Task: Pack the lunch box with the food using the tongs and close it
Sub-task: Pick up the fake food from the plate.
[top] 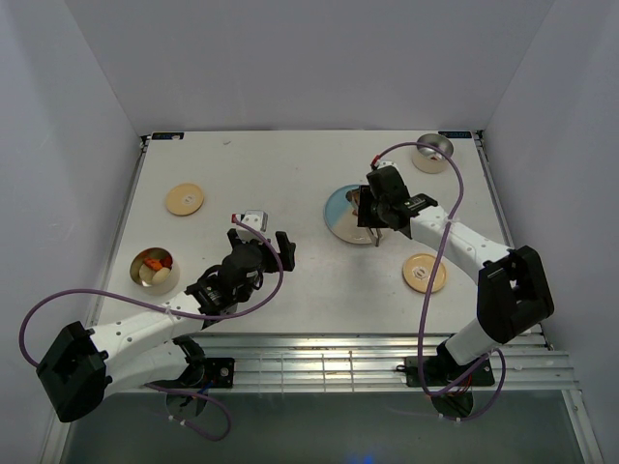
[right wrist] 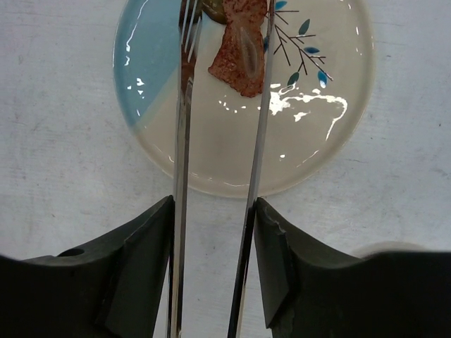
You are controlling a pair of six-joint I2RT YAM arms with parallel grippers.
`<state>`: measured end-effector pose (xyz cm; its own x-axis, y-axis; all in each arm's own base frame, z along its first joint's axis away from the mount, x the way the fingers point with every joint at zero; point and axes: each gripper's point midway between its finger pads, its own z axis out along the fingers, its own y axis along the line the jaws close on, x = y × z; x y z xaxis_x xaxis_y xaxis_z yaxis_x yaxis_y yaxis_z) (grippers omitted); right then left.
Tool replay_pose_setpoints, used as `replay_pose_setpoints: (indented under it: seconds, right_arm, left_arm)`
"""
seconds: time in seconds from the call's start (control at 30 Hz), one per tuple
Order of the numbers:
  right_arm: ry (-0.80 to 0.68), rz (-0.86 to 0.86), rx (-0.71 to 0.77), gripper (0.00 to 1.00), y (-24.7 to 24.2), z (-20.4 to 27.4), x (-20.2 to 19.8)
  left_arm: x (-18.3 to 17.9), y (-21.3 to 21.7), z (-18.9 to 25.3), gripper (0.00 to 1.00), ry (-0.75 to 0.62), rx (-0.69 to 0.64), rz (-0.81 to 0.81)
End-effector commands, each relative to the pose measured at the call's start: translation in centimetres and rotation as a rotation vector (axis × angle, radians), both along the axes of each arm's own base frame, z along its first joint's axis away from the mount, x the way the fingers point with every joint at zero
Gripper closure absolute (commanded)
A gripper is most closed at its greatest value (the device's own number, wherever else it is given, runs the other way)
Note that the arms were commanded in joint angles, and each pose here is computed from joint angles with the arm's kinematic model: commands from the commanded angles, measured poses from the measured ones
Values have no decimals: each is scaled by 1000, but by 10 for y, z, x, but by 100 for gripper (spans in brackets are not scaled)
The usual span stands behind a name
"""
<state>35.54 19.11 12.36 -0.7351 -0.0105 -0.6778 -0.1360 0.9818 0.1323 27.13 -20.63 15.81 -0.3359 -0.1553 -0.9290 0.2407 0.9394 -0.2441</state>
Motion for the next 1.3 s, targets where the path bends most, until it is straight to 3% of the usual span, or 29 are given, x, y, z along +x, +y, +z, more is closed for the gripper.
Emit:
replay_pose_setpoints:
  seconds: [0.0, 0.53, 0.73, 1.07, 1.27]
  right_arm:
    - [-24, -7, 32, 46, 4, 3, 6]
    - [11, -10, 15, 46, 2, -17, 0]
    - [17, -27, 12, 51, -1, -20, -1]
    - [-3, -27, 20, 68, -2, -8, -4]
    - [-43, -20, 28, 72, -5, 10, -5]
  left_arm:
    - [2, -1, 9, 2, -22, -7, 8]
    - [3, 0, 9, 2, -23, -5, 11]
    - [3, -1, 11, 2, -26, -8, 9]
    - [1, 1, 13, 2, -30, -16, 10]
    - [2, 0, 11, 2, -25, -11, 11]
